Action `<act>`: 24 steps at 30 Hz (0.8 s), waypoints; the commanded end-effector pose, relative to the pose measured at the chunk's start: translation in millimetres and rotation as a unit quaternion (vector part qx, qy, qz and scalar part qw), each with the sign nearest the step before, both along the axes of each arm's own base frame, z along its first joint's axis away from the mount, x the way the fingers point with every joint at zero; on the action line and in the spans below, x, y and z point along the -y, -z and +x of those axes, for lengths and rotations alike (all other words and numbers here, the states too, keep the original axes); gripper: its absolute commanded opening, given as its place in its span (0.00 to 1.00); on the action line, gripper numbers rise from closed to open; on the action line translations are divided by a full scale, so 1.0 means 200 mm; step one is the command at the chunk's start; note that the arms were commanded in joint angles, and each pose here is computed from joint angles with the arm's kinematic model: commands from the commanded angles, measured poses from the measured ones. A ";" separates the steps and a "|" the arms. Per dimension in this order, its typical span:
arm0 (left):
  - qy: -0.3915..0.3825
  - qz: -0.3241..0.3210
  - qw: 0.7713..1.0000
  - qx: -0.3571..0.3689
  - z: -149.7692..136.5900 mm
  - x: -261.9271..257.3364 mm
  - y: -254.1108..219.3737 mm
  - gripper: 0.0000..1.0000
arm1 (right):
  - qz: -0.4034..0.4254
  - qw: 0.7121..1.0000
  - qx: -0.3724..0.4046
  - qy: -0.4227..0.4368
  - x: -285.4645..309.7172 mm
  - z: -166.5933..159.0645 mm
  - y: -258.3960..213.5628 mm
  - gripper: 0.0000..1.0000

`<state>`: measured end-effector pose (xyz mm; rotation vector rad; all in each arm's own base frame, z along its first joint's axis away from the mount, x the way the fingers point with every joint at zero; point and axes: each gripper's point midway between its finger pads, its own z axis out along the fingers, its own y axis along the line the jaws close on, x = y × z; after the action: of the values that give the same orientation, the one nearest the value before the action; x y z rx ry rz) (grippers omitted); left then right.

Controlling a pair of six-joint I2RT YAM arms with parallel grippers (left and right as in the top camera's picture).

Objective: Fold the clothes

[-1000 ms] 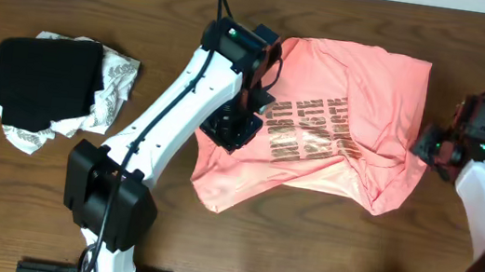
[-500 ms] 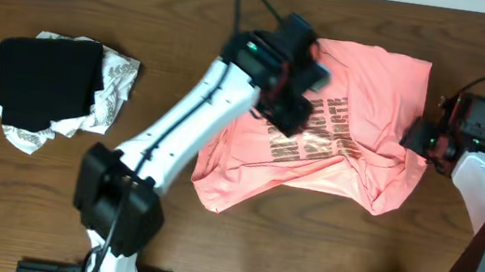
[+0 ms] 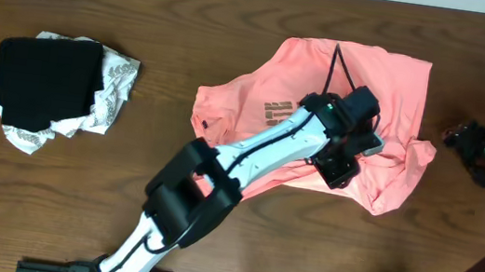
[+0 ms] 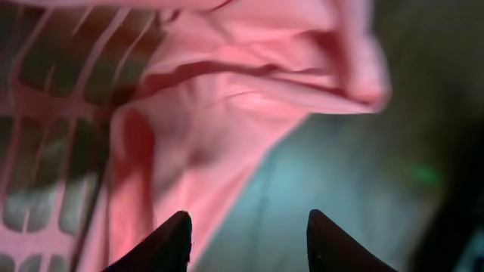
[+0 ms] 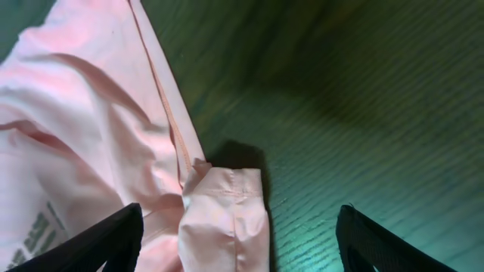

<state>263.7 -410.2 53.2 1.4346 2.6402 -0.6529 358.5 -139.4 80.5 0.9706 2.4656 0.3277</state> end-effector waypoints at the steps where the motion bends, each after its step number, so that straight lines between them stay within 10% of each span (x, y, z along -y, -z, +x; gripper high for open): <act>1: 0.020 0.026 0.998 0.055 0.10 -0.05 0.06 0.50 | 0.015 1.000 0.019 0.006 0.01 0.01 -0.07 0.80; 13: 0.040 0.033 0.995 0.085 0.17 -0.02 0.21 0.48 | 0.019 1.000 0.013 -0.011 -0.01 -0.01 -0.06 0.80; 24: 0.042 0.057 0.997 -0.031 -0.04 -0.11 0.20 0.06 | 0.019 1.000 0.013 -0.010 -0.01 -0.01 -0.06 0.79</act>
<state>265.0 -386.0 3.3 1.5893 2.6869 -0.4944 352.8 -132.7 79.6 0.9775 2.4850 0.3974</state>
